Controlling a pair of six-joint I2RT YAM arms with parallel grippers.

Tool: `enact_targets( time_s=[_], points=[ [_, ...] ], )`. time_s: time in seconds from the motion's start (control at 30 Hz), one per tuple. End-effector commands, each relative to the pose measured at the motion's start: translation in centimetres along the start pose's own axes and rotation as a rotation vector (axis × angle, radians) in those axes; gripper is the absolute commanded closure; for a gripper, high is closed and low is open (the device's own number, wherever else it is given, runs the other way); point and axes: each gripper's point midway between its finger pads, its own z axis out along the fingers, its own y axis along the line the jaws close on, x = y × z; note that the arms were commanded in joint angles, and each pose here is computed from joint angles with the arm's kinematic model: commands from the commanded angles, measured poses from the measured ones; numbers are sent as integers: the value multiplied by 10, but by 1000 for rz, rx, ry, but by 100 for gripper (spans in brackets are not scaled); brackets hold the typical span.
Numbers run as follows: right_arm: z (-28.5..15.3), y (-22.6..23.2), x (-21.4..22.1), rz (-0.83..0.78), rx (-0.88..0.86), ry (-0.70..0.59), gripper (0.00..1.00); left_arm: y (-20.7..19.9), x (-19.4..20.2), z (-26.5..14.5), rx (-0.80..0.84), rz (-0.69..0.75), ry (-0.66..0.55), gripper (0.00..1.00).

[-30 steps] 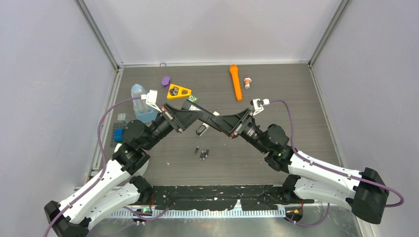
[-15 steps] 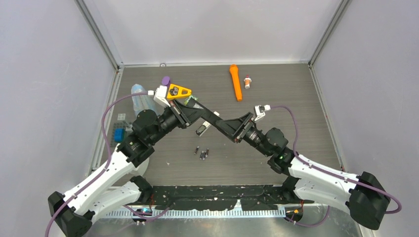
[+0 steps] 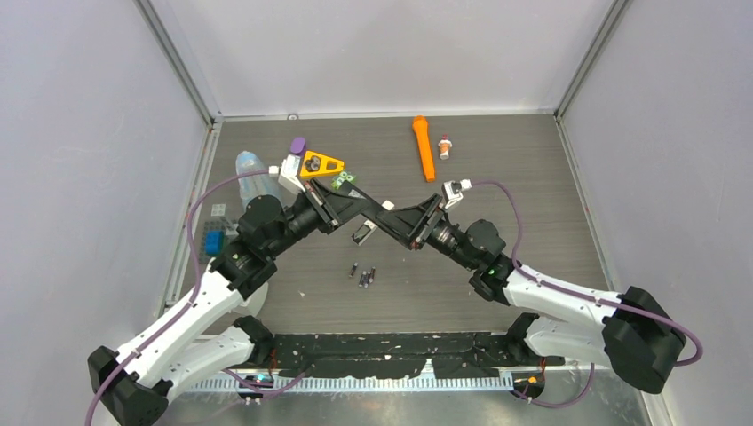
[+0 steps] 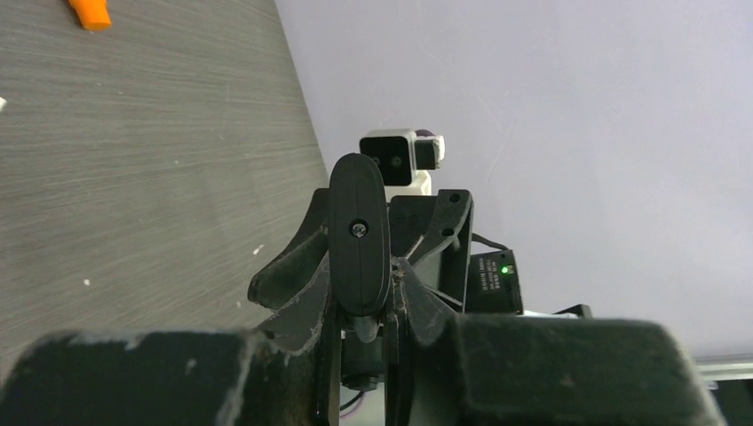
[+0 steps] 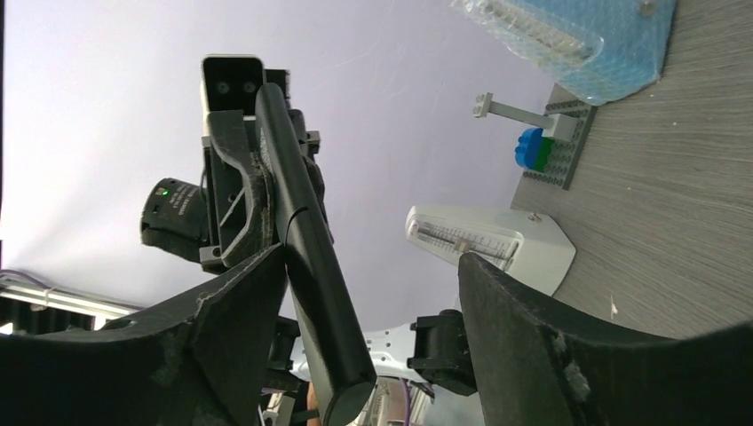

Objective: Load the batteries into the remote control

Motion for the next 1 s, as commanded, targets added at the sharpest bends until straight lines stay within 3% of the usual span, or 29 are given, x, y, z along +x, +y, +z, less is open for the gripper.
enact_targets(
  time_s=[0.0,0.23,0.57,0.97],
  points=[
    [1,13,1,54,-75,12,27,-32,-12,-2,151,-65,-12,100],
    [-10,-18,6,85,-3,-3,49,-28,-32,-7,175,-109,-69,100],
    [-9,-9,-2,35,10,-24,53,-11,-38,-3,79,5,-76,100],
    [-9,6,-7,-6,57,-8,70,10,-32,4,7,208,-24,100]
  ],
)
